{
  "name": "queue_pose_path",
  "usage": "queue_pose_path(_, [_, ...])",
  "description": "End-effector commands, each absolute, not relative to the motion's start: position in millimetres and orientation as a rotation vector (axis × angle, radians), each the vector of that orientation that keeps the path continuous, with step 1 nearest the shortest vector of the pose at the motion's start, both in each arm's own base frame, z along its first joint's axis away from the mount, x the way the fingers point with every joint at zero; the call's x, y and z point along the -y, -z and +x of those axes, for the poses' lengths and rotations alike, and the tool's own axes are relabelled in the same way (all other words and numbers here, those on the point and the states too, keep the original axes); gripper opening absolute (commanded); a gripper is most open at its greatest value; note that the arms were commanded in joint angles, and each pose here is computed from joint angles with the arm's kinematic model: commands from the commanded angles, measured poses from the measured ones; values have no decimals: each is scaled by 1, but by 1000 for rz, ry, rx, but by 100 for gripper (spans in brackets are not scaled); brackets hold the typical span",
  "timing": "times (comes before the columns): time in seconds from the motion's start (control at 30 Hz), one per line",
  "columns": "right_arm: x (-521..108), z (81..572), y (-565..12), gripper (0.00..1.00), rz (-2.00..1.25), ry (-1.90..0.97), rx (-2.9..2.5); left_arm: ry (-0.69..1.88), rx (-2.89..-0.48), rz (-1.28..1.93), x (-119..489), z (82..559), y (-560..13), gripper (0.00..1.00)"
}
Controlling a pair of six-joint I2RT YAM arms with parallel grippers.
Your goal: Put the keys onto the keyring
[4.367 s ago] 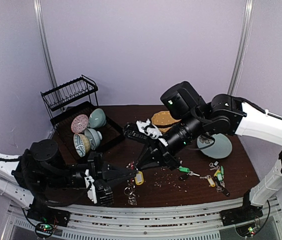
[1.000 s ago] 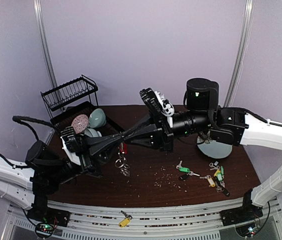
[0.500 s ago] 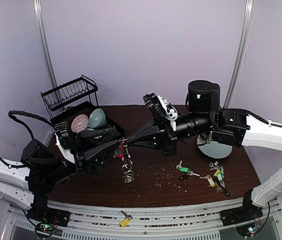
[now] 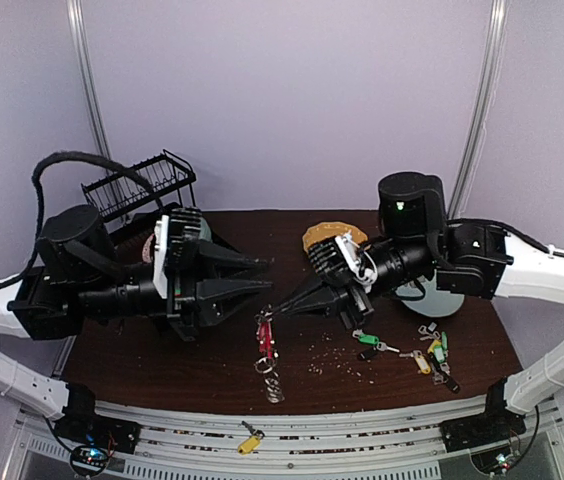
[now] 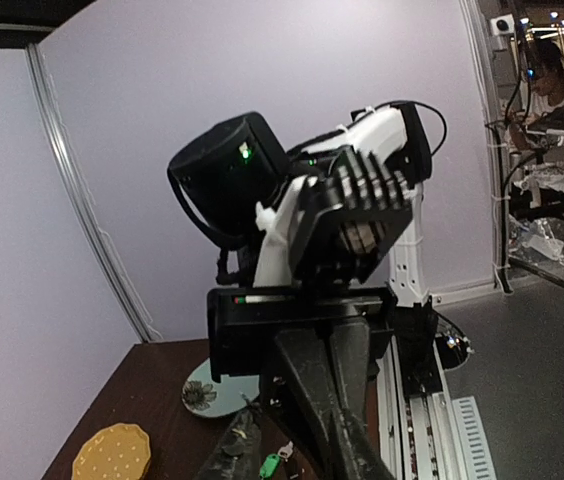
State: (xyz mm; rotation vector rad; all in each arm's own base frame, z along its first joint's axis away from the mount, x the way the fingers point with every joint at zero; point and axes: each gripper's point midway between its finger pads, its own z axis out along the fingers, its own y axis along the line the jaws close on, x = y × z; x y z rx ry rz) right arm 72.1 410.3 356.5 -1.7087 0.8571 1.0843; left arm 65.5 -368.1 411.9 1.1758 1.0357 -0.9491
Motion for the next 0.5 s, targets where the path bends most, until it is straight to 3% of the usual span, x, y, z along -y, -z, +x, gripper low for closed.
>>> queue_pose_path(0.0, [-397,65,-346,0,-1809,-825,-646,957,-1161,1373,367,54,-379,30])
queue_pose_path(0.13, [-390,59,-341,0,-1841,-754,-535,983,-1278,1408,360,63,-373,33])
queue_pose_path(0.27, [-388,59,-341,0,-1830,-737,-523,1086,-1291,1527,360,54,-361,46])
queue_pose_path(0.47, [-388,55,-337,0,-1876,-745,-518,1116,-1255,1668,374,44,-348,43])
